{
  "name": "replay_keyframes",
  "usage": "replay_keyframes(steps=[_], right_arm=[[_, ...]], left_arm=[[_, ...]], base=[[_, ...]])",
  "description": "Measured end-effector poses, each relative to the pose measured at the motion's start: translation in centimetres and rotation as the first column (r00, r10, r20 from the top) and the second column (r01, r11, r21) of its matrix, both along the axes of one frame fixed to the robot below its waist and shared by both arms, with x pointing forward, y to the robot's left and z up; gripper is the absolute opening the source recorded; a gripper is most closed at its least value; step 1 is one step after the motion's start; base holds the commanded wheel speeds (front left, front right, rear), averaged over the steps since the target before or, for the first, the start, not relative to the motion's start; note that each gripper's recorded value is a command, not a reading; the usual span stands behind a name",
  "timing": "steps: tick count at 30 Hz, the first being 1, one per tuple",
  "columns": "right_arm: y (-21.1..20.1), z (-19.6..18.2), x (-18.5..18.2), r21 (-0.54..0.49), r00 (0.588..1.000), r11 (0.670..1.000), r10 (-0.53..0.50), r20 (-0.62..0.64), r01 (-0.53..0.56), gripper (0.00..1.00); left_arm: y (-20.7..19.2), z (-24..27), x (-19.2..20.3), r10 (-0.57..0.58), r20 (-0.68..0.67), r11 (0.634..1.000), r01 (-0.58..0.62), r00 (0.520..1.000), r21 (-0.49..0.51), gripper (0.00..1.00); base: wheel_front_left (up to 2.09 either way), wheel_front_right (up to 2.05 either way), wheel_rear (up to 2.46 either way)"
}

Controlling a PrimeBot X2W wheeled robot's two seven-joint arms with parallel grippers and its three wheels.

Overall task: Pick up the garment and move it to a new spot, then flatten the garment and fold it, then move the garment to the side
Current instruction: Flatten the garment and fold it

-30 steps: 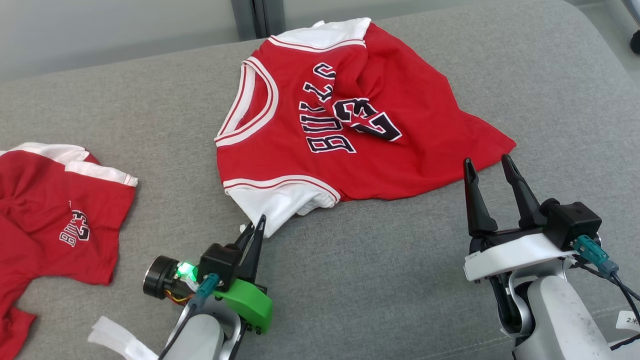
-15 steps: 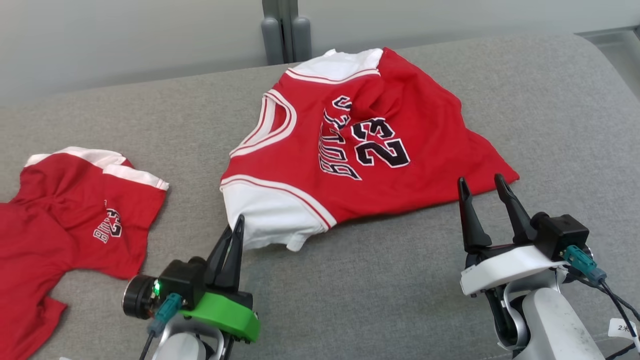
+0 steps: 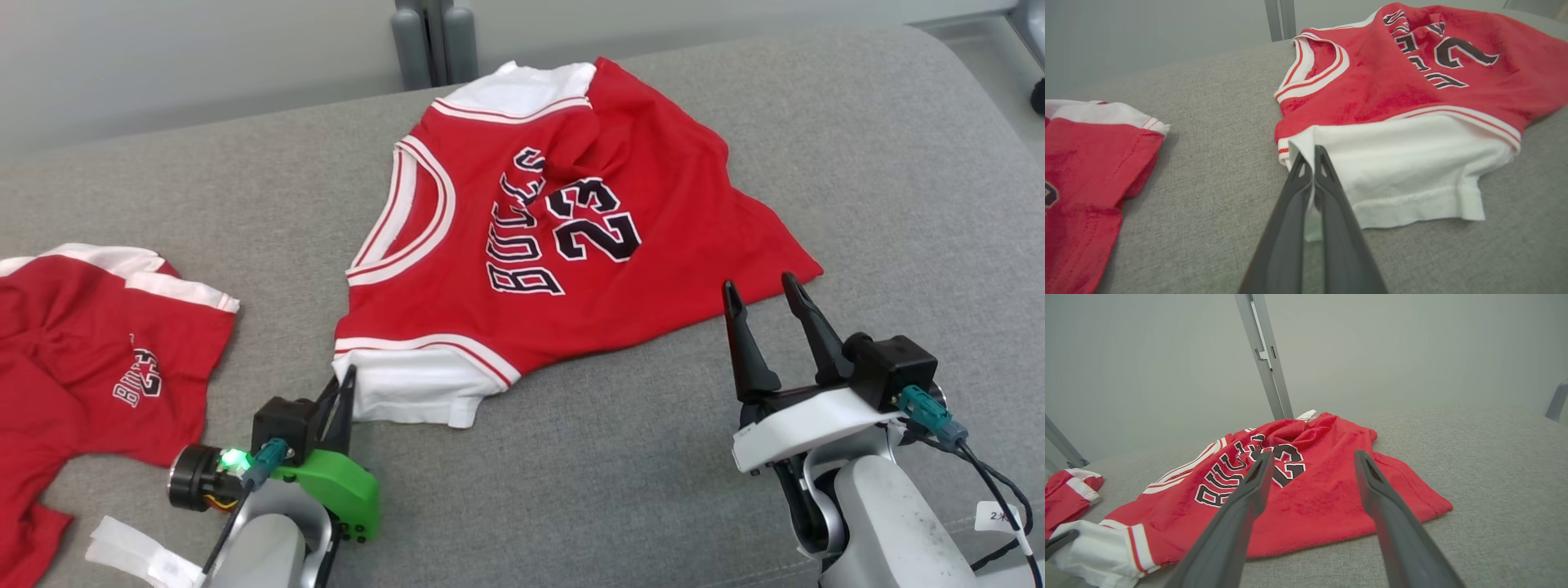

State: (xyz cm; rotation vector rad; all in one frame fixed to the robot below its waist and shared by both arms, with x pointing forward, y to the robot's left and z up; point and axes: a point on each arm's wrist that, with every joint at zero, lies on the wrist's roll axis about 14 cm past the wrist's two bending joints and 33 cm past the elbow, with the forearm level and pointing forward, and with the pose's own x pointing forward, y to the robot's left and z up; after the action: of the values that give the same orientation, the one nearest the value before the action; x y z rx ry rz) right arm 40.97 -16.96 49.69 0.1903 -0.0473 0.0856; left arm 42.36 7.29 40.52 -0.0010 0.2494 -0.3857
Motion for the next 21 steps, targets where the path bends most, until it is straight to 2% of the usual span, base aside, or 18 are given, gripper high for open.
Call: replay_keyframes(steps=[3, 4, 5, 6, 7, 14, 21], right_arm=[[-0.5, -0.5, 0.1, -0.001, 1.000, 1.000, -0.014, -0.014, 0.014, 1.00], [-0.6, -0.7, 0.1, -0.002, 1.000, 1.000, -0.018, -0.019, 0.018, 1.00], [-0.8, -0.9, 0.1, -0.003, 0.999, 1.000, -0.023, -0.023, 0.023, 1.00], [-1.0, -1.0, 0.1, -0.003, 0.999, 1.000, -0.030, -0.028, 0.029, 1.00], [-1.2, -1.1, 0.1, -0.004, 0.999, 0.999, -0.033, -0.030, 0.033, 1.00], [-0.6, -0.8, 0.7, -0.005, 1.000, 1.000, -0.019, -0.019, 0.019, 1.00], [0.4, 1.2, 1.6, -0.006, 0.999, 1.000, 0.007, 0.044, -0.006, 1.00]], left_arm=[[0.5, -1.9, 0.6, 0.002, -0.050, 0.999, 0.001, 0.999, 0.050, 0.00], [0.5, -2.2, 0.8, 0.001, -0.058, 0.998, 0.002, 0.998, 0.057, 0.11], [0.5, -2.6, 0.9, 0.002, -0.070, 0.998, 0.002, 0.998, 0.062, 0.49], [0.4, -2.8, 1.0, 0.004, -0.079, 0.998, 0.001, 0.997, 0.063, 0.92], [0.6, -3.0, 1.1, 0.012, -0.087, 0.998, -0.007, 0.996, 0.061, 1.00], [1.4, -1.3, 1.4, 0.056, -0.038, 0.998, -0.054, 0.998, 0.038, 1.00], [3.2, 2.3, 0.1, 0.138, 0.064, 0.990, -0.135, 0.988, -0.045, 1.00]], base=[[0.00, 0.00, 0.00], [0.00, 0.00, 0.00], [0.00, 0.00, 0.00], [0.00, 0.00, 0.00], [0.00, 0.00, 0.00], [0.00, 0.00, 0.00], [0.00, 0.00, 0.00]])
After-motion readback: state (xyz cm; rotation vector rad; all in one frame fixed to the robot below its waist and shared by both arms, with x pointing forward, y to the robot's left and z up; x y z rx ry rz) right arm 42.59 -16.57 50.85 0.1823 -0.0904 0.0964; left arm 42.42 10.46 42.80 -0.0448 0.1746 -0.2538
